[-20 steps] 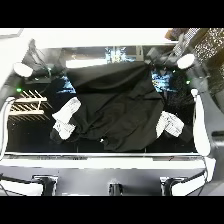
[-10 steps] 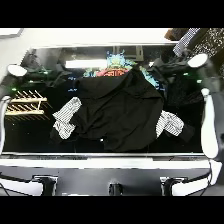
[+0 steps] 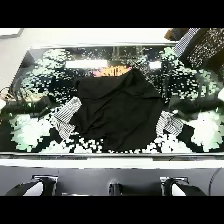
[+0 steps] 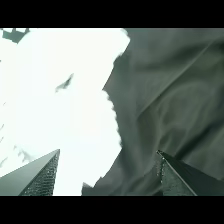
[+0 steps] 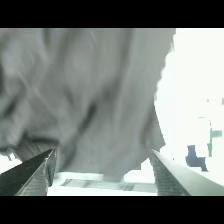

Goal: Fold the clothes and pants, and hang the long-sleeved shirts on hangers.

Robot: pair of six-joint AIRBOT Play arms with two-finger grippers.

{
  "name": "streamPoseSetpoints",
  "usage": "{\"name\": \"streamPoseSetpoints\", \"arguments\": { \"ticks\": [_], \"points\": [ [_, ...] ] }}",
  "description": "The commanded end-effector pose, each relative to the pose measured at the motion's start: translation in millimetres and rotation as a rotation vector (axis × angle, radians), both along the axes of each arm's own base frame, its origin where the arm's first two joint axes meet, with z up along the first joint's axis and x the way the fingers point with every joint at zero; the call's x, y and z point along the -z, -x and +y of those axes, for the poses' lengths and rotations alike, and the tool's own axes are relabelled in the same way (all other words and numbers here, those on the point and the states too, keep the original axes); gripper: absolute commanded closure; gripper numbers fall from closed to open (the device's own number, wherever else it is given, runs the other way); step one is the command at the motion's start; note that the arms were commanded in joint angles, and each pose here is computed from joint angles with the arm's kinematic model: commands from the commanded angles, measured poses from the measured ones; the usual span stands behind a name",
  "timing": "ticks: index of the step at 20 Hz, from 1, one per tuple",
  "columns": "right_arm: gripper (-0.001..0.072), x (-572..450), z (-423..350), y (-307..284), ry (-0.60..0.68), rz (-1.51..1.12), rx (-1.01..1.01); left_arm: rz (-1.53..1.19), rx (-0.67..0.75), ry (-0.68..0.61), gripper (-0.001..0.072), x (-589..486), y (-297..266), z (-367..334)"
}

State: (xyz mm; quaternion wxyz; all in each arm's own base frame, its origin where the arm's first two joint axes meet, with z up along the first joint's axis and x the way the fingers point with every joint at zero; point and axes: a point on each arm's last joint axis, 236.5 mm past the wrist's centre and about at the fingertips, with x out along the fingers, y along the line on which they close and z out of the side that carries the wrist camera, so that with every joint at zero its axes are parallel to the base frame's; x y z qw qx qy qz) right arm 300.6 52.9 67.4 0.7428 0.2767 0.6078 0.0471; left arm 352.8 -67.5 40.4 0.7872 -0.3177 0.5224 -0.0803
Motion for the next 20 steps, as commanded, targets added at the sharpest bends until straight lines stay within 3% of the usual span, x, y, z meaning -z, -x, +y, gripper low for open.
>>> {"name": "streamPoseSetpoints", "arguments": {
  "ticks": [1,9,11,12,14,15,16,20],
  "points": [
    [0.0036,60.7,16.1,64.9,-0.057,0.111,0.071,0.057,0.022,0.000,0.0038,34.8,45.8,-14.4],
    [0.0027,138.5,43.4,57.4,-0.234,0.163,0.201,0.067,0.064,-0.005,0.0038,44.0,49.5,-30.0],
    [0.0052,151.9,47.5,47.6,-0.269,0.173,0.211,0.069,0.065,0.001,0.0031,43.7,50.0,-31.2],
    [0.0136,160.0,47.7,43.3,-0.277,0.179,0.222,0.071,0.065,0.005,0.0019,43.3,50.3,-32.0],
    [0.0605,171.7,46.3,43.0,-0.275,0.210,0.238,0.077,0.067,0.018,0.0019,43.2,51.1,-35.1],
    [0.0680,169.4,44.7,40.2,-0.267,0.199,0.232,0.081,0.073,0.027,0.0019,43.6,51.4,-38.7],
    [0.0683,162.7,38.0,34.8,-0.233,0.176,0.221,0.087,0.084,0.043,0.0019,44.1,52.4,-45.8],
    [0.0683,123.9,-35.4,17.5,0.110,0.152,0.200,0.119,0.207,0.061,0.0019,56.3,64.1,-85.7]
  ]
}}
